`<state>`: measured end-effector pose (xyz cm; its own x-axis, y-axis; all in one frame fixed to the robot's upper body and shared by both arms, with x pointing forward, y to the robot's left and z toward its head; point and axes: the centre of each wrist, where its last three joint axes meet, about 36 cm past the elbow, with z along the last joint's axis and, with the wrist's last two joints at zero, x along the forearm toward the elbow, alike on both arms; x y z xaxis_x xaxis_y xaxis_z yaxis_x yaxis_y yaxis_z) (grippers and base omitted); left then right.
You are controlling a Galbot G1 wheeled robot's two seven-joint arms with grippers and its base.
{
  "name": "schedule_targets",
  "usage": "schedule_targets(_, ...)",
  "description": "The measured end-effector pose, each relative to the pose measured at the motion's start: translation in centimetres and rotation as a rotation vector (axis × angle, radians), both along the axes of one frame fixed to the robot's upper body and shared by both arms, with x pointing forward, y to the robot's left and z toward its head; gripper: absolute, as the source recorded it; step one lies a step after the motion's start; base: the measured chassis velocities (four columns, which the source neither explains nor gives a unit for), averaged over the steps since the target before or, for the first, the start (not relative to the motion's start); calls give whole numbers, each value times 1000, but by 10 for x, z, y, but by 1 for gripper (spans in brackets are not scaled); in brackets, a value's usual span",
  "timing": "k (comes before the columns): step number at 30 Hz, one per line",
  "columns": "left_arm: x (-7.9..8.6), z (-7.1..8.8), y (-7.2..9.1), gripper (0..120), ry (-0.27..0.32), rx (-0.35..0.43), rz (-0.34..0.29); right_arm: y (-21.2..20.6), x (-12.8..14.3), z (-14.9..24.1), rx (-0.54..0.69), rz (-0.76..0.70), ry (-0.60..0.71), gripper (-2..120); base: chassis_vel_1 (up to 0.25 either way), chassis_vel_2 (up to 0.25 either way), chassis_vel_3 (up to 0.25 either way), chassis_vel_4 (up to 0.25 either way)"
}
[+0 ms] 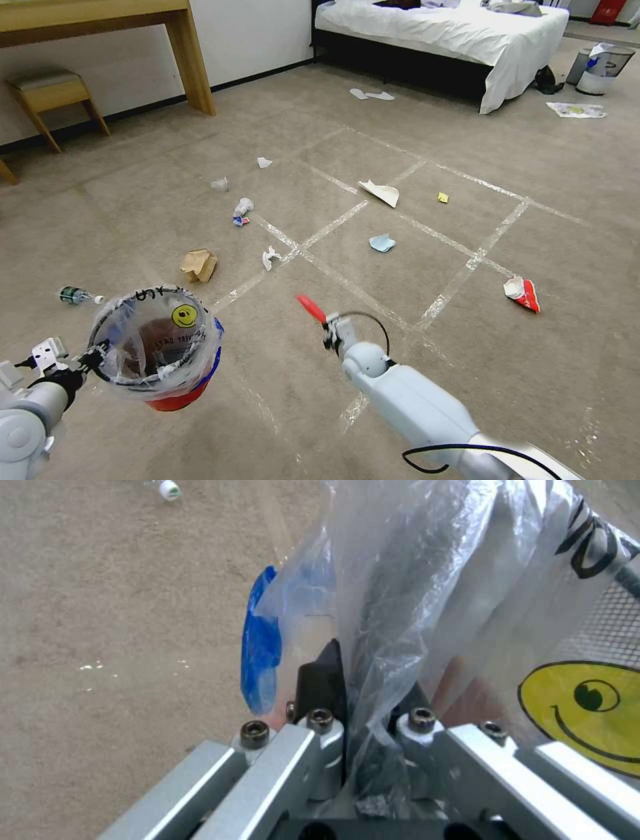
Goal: Pick up the trash bin and place the garbage on the floor into it.
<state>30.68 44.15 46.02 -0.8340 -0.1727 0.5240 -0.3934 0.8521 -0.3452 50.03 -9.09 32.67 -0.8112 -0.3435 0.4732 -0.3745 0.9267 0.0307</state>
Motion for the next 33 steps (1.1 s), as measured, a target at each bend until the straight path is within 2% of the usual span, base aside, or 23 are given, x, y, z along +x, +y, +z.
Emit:
schedule_targets(2, 2, 3, -3, 3, -4, -2, -15, -9, -5, 27, 85, -5, -73, 0, 0, 0, 0, 0)
schedule_targets(3, 2, 3, -3, 3, -4, -2, -15, -9, -5, 27, 85, -5, -73, 0, 0, 0, 0, 0)
schedule_targets(5, 4, 6, -7, 3, -6, 1, -35, -28, -13, 61, 153, -3, -157, 0, 0, 0, 0, 0)
schedule_targets(6, 4, 6, -7, 3, -6, 1, -35, -28, -13, 61, 153, -3, -157, 0, 0, 0, 0, 0)
schedule_targets(7, 4, 8, -10, 3, -4, 5, -51, -45, -22, 89, 198, 1, -217, 0, 0, 0, 0, 0)
schedule_targets(9, 6, 10, -13, 3, 1, 14, -74, -61, -37, 120, 258, 12, -262, 0, 0, 0, 0, 0)
schedule_targets(13, 7, 12, -16, 3, 3, 19, -96, -79, -52, 146, 306, 11, -311, 0, 0, 0, 0, 0)
schedule_targets(15, 10, 13, -22, 3, 8, 20, -124, -99, -77, 172, 358, 36, -372, 0, 0, 0, 0, 0)
schedule_targets(18, 11, 14, -25, 3, 11, 22, -137, -104, -86, 180, 378, 48, -395, 0, 0, 0, 0, 0)
schedule_targets(21, 12, 18, -32, 3, 15, 23, -176, -110, -107, 201, 454, 101, -464, 0, 0, 0, 0, 0)
schedule_targets(26, 12, 20, -36, 3, 19, 23, -194, -104, -115, 209, 539, 151, -499, 0, 0, 0, 0, 0)
schedule_targets(28, 12, 21, -37, 3, 22, 25, -201, -92, -118, 209, 630, 204, -523, 0, 0, 0, 0, 0)
schedule_targets(29, 12, 21, -37, 3, 22, 25, -201, -92, -118, 209, 630, 204, -523, 0, 0, 0, 0, 0)
schedule_targets(32, 10, 22, -38, 3, 24, 26, -205, -62, -122, 210, 760, 279, -496, 0, 0, 0, 0, 0)
schedule_targets(33, 10, 22, -38, 3, 24, 26, -205, -62, -122, 210, 760, 279, -496, 0, 0, 0, 0, 0)
